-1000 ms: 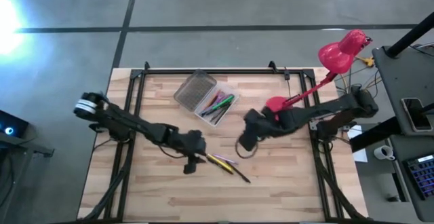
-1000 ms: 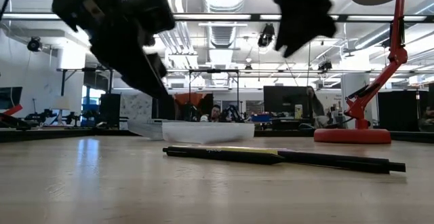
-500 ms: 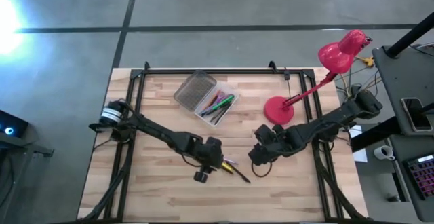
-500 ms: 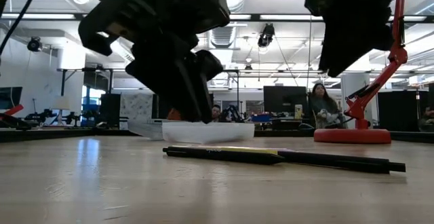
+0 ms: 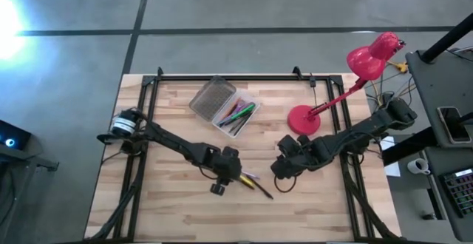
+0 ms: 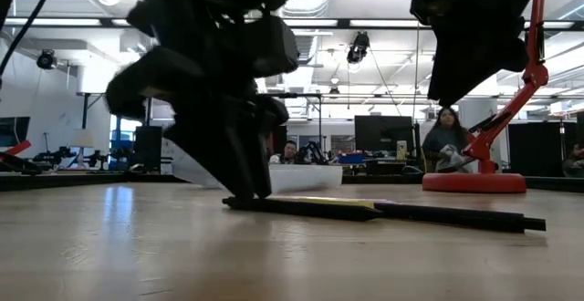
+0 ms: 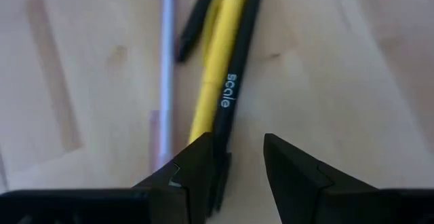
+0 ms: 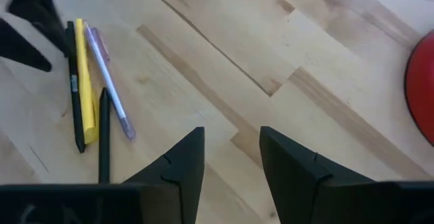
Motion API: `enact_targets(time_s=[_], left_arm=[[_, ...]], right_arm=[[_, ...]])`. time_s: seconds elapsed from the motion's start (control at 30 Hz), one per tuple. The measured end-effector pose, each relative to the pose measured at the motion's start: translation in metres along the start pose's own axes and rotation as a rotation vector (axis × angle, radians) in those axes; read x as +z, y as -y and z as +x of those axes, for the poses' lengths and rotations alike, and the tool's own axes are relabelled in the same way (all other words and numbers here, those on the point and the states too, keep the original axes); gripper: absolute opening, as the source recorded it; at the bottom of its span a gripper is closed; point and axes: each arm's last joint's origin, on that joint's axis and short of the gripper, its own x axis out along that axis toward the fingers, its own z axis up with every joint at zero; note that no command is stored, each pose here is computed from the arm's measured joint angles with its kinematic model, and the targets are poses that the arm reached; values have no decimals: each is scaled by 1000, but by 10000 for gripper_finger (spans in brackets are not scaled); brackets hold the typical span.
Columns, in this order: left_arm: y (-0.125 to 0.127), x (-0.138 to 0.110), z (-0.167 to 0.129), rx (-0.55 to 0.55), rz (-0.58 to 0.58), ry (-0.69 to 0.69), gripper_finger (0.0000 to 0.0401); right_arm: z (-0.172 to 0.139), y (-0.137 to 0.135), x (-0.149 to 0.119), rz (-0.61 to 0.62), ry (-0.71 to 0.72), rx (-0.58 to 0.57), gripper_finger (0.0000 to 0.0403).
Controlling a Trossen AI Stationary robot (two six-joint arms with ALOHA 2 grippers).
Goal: Pick & place school supplies into a supply box
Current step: Put the black pen into the black supply box
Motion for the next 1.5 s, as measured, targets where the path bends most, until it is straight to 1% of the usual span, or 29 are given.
enact_targets(time_s=[0.1,0.4,0.5,0.63,0.67,0.8,0.93,1.03,1.1,1.13,1.23,1.33,1.4,1.5], left_arm=[[-2,-1,8,5,-4,-15,118],[-2,-2,15,0,-5,-32,112],[-2,-3,15,0,-5,-36,87],[-1,-4,16,-7,-5,-42,27],[-1,-4,16,-9,-7,-46,17],[-1,-6,10,-34,-65,-69,16],[4,-6,-11,-108,-161,-74,12],[5,7,-45,-128,-277,39,11],[-3,9,-67,-117,-389,104,12],[-9,7,-75,-93,-454,126,12],[-37,-7,-95,15,-673,185,12],[-75,-18,-113,80,-891,351,12],[-100,-31,-114,122,-1021,417,12],[-130,-54,-111,191,-1162,425,12]], right_arm=[[0,0,0,13,9,-4,134],[0,0,0,41,15,-6,132],[0,0,0,43,15,-6,132],[0,0,0,43,14,-6,127],[0,0,0,43,14,-6,127],[0,0,0,62,19,-9,125],[0,1,0,66,19,-11,128],[0,1,0,74,20,-11,130],[0,1,0,91,21,-16,129],[0,2,0,105,26,-22,127],[1,3,1,160,65,-37,124],[1,3,2,201,100,-45,123],[1,3,3,211,119,-45,123],[1,2,3,213,122,-42,123]])
